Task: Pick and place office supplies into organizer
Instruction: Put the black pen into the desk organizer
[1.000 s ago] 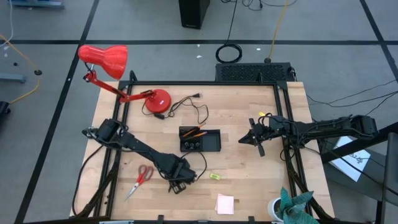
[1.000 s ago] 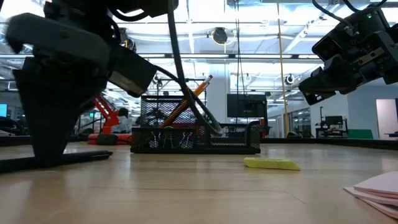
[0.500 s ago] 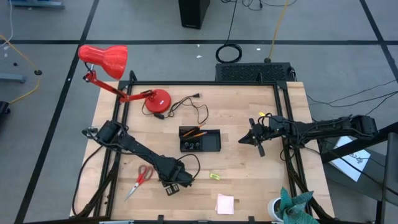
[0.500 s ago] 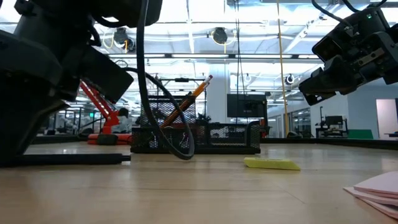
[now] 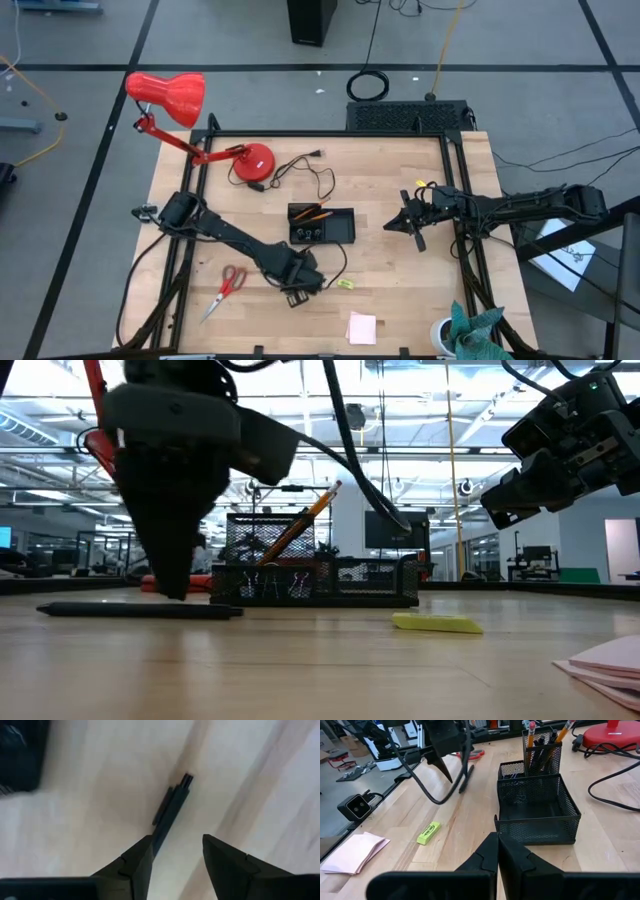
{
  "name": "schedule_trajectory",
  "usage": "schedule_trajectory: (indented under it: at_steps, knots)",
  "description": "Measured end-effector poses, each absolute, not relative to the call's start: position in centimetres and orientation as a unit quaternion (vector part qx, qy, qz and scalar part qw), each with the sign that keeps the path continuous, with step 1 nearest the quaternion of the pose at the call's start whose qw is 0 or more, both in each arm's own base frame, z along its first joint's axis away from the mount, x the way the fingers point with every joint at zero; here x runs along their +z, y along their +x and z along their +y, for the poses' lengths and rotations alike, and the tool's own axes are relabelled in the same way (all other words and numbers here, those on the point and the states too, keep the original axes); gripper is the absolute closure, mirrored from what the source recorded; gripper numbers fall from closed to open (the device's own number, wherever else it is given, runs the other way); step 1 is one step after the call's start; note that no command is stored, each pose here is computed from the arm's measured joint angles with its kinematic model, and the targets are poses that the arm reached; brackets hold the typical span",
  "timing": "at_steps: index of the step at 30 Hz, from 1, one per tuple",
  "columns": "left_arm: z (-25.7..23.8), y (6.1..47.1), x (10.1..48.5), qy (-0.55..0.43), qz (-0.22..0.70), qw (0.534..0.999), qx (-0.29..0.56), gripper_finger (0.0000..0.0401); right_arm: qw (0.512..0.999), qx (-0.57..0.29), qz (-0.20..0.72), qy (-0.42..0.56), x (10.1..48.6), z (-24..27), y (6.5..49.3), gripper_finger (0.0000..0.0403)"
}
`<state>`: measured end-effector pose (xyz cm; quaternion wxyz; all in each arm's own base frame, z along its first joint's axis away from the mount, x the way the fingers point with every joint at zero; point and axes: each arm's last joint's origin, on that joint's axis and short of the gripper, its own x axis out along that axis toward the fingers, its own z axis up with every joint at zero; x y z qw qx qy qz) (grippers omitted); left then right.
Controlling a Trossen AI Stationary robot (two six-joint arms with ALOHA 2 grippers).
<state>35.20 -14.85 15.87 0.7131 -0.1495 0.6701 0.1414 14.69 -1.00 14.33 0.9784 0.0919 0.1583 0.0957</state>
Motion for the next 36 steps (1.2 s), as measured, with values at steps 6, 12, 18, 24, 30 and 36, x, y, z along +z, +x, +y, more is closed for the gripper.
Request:
schedule_trajectory:
  at_steps: [6,12,18,24,30,36]
  knots:
    - [-14.3,35.6,15.9,-0.110,0.668,0.728,0.110,0.0213,0.978,0.096,0.159,0.092,14.3,-1.0,14.7,0.0399]
    - [-13.2,36.0,16.0,-0.052,0.662,0.741,0.098,0.0212,0.978,0.096,0.158,0.092,14.3,-1.0,14.7,0.0399]
    - [-12.4,36.4,16.0,-0.070,0.670,0.735,0.076,0.0213,0.978,0.096,0.159,0.092,14.3,-1.0,14.7,0.0399]
    - [-12.9,36.8,16.1,-0.078,0.656,0.750,0.040,0.0213,0.978,0.096,0.162,0.091,14.3,-1.0,14.7,0.0399]
    - [-13.1,37.0,14.2,-0.064,0.679,0.731,0.035,0.0213,0.978,0.096,0.162,0.091,14.3,-1.0,14.7,0.0399]
    - [-13.3,37.1,12.2,-0.054,0.699,0.712,0.038,0.0213,0.977,0.095,0.166,0.092,14.2,-1.0,14.6,0.0399]
